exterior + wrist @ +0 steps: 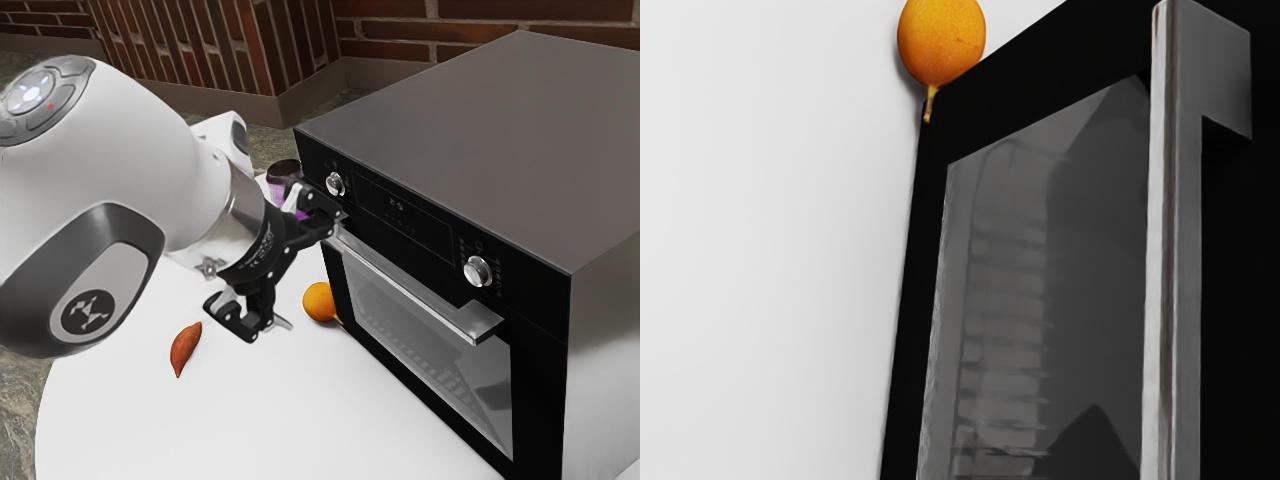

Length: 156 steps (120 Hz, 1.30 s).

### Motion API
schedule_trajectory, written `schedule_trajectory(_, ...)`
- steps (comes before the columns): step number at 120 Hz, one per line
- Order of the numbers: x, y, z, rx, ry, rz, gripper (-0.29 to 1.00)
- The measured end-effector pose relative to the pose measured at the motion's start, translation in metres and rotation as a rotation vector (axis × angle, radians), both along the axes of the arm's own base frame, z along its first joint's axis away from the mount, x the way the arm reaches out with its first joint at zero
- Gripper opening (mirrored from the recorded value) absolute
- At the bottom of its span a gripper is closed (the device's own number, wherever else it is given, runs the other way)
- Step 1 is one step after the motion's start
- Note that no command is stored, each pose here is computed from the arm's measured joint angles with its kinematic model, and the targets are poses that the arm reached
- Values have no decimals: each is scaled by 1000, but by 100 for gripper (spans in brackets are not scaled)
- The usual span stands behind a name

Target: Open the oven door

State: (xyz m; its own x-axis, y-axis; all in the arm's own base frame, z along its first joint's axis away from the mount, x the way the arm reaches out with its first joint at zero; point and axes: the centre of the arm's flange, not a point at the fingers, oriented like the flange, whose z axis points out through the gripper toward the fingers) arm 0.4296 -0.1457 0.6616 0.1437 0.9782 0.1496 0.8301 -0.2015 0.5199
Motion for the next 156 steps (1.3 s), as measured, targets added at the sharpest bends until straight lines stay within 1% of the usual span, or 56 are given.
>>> schedule_trajectory(32, 12, -6, -4, 25, -6, -43, 70)
schedule_trajectory(59, 27, 0, -7, 22, -1, -60, 70)
schedule_trajectory(85, 31, -3, -10, 32, -3, -76, 70)
schedule_trajectory(103, 37, 4, -26, 24, 21, -68, 70)
schedule_trajectory(124, 41, 11, -42, -6, 51, -54, 70)
schedule_trajectory(142, 43, 9, -42, -4, 44, -64, 70)
schedule_trajectory(156, 53, 10, -48, -5, 48, -75, 70)
